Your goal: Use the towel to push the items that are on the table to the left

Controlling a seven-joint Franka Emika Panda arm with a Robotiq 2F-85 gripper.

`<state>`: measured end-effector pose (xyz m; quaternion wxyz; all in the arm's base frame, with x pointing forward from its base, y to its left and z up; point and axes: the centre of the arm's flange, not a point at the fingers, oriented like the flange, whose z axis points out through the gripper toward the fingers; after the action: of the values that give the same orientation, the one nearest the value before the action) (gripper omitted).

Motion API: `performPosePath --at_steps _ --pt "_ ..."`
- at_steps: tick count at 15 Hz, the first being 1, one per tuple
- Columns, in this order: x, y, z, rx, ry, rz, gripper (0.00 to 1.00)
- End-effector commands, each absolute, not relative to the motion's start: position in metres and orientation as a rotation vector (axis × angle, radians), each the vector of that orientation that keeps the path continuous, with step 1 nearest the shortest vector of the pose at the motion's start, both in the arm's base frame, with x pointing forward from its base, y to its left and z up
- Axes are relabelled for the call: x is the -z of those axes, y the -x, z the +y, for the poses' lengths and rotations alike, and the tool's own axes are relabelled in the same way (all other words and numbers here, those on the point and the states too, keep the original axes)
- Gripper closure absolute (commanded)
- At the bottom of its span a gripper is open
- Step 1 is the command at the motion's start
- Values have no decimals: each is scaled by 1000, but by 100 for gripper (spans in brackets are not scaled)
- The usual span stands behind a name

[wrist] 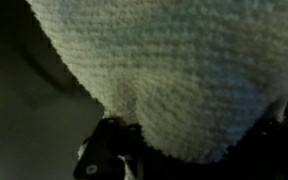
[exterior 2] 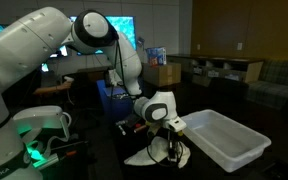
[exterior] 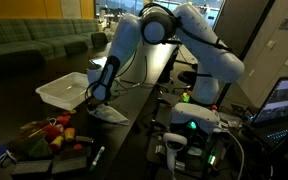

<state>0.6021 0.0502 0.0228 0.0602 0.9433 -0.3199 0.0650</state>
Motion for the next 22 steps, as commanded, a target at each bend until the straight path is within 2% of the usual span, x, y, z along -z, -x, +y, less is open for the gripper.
performPosePath --at_steps 1,11,22 --pt "-7 -619 38 -247 -2824 -991 100" --pt "-8 -654 61 -338 -2831 -1000 100" --pt "-4 -674 132 -411 -2873 -964 100"
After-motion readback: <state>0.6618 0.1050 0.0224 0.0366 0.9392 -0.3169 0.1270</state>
